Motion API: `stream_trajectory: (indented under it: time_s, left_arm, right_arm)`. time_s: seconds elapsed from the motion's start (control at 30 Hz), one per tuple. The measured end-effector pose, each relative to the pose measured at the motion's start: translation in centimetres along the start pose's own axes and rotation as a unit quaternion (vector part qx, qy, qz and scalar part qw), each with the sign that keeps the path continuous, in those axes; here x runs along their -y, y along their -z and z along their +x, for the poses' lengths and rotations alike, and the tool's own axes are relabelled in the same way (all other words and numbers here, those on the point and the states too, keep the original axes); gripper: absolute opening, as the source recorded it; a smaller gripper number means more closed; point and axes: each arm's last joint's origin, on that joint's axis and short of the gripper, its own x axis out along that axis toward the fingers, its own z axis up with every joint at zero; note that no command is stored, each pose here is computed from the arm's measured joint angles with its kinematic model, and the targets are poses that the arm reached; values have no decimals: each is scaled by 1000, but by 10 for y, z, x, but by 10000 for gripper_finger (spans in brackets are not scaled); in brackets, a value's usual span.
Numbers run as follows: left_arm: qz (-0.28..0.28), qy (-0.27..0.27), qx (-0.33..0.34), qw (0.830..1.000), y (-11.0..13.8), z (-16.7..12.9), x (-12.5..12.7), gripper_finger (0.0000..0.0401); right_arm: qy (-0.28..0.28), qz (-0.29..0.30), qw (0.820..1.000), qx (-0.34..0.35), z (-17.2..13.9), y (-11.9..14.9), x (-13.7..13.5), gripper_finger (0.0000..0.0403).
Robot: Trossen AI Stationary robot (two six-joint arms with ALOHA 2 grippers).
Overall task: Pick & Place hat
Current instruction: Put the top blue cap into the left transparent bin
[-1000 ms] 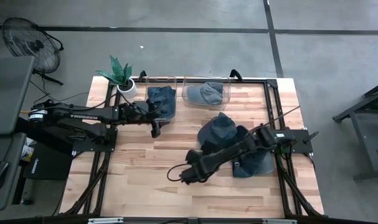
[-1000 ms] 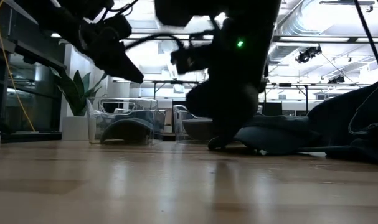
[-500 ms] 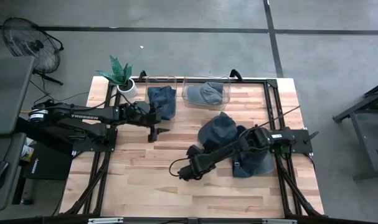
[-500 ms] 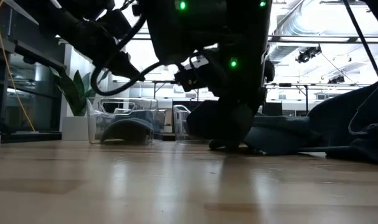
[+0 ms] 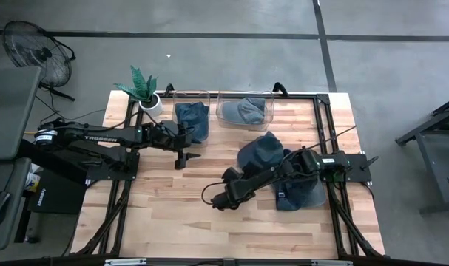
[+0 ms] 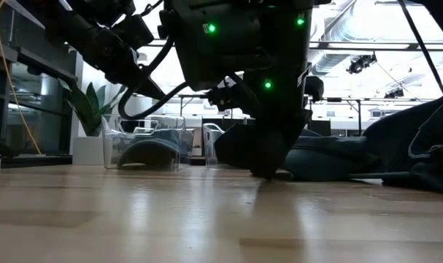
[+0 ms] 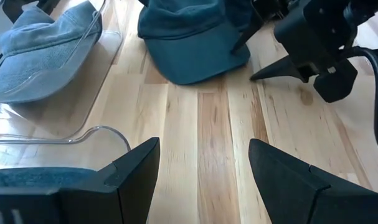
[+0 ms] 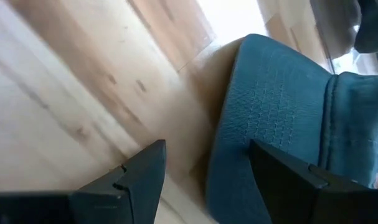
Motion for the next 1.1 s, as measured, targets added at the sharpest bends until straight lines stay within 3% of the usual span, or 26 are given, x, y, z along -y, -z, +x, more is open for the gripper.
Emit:
stream_trajectory:
  time_s: [0.13, 0.27, 0.6, 0.83, 1.1]
  left_arm:
    - [0, 1, -2, 1000, 0, 0, 0, 241]
    - [-1, 1, -8, 1000, 1, 0, 0, 241]
    - [-3, 3, -14, 1000, 3, 0, 0, 241]
    - [-5, 3, -13, 1000, 3, 0, 0, 241]
    - [-5, 9, -18, 1000, 13, 3, 2, 241]
  right_arm:
    - [15, 18, 1000, -8, 1, 0, 4, 221]
    - [17, 26, 999, -41, 4, 0, 8, 188]
    - [0, 8, 998, -62, 1, -1, 7, 14]
    - [-20, 4, 999, -44, -14, -9, 8, 2]
    - [-48, -16, 999, -11, -60, -19, 18, 1]
